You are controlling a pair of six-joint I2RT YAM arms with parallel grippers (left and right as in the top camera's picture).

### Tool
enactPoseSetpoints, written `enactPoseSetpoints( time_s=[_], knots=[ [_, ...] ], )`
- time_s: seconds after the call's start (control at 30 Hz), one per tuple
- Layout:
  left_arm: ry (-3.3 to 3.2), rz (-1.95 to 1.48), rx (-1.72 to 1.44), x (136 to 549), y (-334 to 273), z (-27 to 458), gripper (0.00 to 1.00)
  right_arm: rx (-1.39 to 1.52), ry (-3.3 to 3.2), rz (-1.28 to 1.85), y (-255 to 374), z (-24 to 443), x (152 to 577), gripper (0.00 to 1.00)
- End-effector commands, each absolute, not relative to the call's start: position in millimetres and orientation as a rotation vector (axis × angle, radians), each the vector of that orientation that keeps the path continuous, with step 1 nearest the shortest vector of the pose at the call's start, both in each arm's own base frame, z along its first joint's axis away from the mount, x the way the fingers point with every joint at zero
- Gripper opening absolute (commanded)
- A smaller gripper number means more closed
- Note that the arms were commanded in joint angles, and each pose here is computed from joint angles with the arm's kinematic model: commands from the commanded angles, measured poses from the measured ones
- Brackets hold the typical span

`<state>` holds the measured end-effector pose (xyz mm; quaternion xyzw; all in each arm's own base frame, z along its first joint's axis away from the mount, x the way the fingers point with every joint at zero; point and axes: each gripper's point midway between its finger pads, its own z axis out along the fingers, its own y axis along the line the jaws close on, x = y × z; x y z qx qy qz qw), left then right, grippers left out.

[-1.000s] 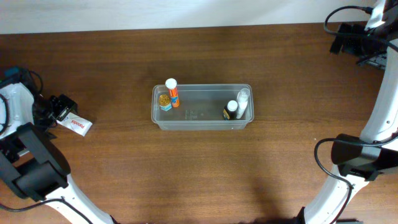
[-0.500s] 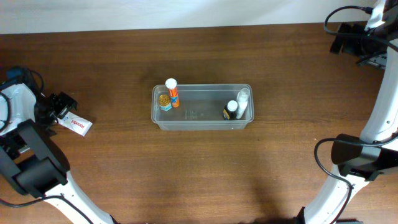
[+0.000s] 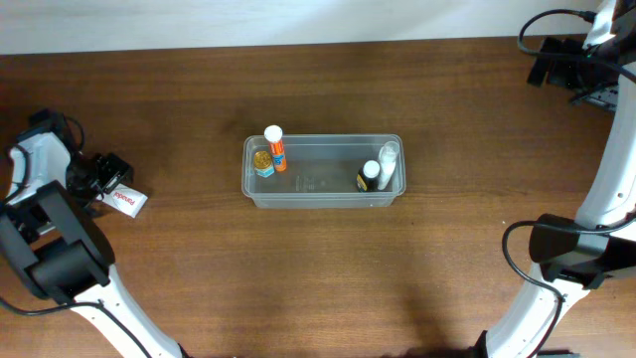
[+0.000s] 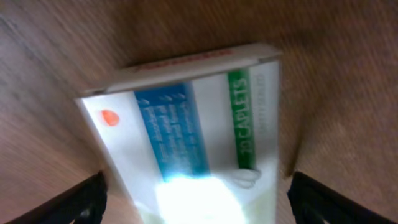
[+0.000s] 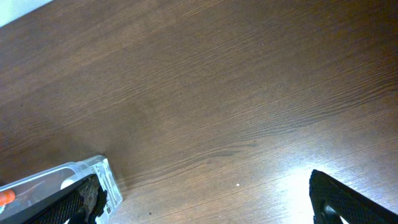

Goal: Pack container
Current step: 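Move the left gripper to the white Panadol box and grasp it, then lift the Panadol box and carry it over the container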

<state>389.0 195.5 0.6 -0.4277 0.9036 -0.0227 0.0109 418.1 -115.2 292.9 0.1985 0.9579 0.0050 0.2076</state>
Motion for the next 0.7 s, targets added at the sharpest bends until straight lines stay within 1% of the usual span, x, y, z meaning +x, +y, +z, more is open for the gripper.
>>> enactPoseSetpoints(
  time_s=[0.0,0.03,0.07,0.1,0.13,0.2,0.23,0.27,0.5,0.67],
  knots=[
    [2.861,-0.089,-1.3,392,186,-13,0.9,0.55,2.623,0.012,-114,310,411,0.99],
    [2.862,-0.089,-1.294,393,185,-13,0.89,0.55,2.622,0.012,-114,311,411,0.98],
    [2.862,-0.089,-1.289,394,184,-13,0.83,0.55,2.622,0.012,-114,311,411,0.98],
    [2.864,-0.089,-1.287,394,183,-13,0.8,0.551,2.622,0.012,-114,311,411,0.98],
    [2.866,-0.09,-1.285,394,183,-13,0.74,0.551,2.622,0.013,-114,311,411,0.98],
    [2.866,-0.09,-1.285,394,183,-13,0.58,0.551,2.623,0.013,-114,310,411,0.99],
    [2.868,-0.09,-1.286,394,182,-13,0.46,0.55,2.622,0.012,-114,311,411,0.98],
    [2.87,-0.09,-1.286,393,182,-13,0.42,0.551,2.623,0.013,-114,310,411,0.98],
    [2.894,-0.11,-1.293,390,178,-9,0.42,0.55,2.623,0.012,-114,310,411,0.98],
    [2.896,-0.262,-1.215,405,167,13,0.43,0.55,2.623,0.012,-114,310,411,0.98]
  ],
)
